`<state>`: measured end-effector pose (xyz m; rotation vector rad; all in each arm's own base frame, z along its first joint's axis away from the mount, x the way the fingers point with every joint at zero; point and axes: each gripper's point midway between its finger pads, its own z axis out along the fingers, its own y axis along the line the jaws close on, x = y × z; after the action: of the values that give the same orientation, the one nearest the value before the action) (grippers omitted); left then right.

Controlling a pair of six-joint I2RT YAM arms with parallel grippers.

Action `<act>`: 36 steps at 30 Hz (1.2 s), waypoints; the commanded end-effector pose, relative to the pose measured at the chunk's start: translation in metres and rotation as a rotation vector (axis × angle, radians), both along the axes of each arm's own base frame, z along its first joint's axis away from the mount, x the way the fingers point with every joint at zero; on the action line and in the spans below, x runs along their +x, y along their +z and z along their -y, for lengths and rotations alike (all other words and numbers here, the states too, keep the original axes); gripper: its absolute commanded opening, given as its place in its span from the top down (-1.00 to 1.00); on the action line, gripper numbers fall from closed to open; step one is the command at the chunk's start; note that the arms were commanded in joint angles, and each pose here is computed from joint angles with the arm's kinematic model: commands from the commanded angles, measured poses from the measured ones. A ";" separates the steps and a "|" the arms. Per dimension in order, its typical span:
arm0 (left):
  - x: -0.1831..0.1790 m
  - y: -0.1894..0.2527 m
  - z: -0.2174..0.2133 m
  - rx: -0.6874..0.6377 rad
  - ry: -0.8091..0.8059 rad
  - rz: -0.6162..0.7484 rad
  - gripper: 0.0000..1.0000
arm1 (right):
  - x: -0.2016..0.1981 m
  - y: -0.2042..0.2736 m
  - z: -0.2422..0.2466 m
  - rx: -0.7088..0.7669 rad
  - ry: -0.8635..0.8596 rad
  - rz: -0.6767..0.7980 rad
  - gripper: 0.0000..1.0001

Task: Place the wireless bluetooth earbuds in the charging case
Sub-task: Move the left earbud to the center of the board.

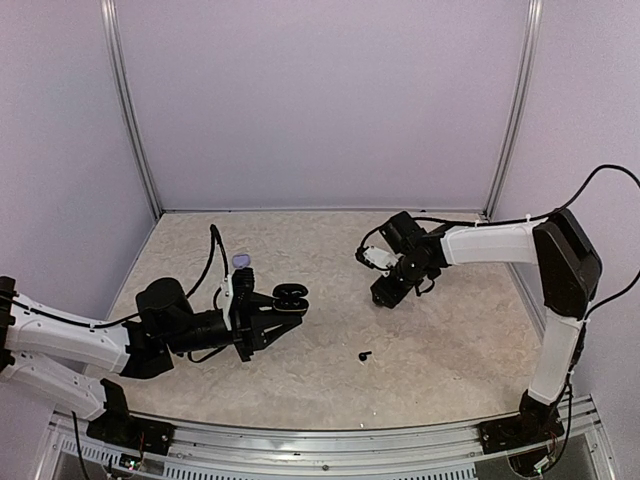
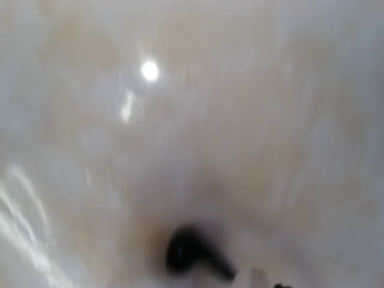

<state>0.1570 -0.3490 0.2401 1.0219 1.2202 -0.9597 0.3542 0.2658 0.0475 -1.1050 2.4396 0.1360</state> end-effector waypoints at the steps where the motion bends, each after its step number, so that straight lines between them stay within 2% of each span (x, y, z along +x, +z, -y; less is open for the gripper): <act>1: 0.000 0.013 -0.005 -0.034 0.003 0.033 1.00 | 0.014 0.002 -0.009 -0.013 0.064 -0.012 -0.12; 10: -0.002 0.013 -0.007 -0.041 -0.002 0.030 1.00 | 0.013 -0.016 -0.013 -0.010 0.060 -0.139 0.00; 19: -0.001 0.012 -0.006 -0.037 0.000 0.031 1.00 | 0.002 -0.025 -0.014 0.002 0.058 -0.205 0.39; 23: -0.001 0.011 -0.007 -0.035 0.001 0.029 1.00 | -0.005 -0.023 -0.012 0.006 0.049 -0.230 0.48; 30: 0.000 0.010 -0.006 -0.036 0.000 0.026 1.00 | -0.044 -0.026 -0.012 0.034 0.084 -0.299 0.57; 36: 0.000 0.010 -0.006 -0.039 -0.003 0.023 1.00 | -0.104 -0.030 -0.018 -0.004 0.143 -0.368 0.60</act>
<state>0.1564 -0.3456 0.2426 1.0171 1.2121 -0.9608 0.3027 0.2804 0.0215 -1.2702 2.6073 0.3741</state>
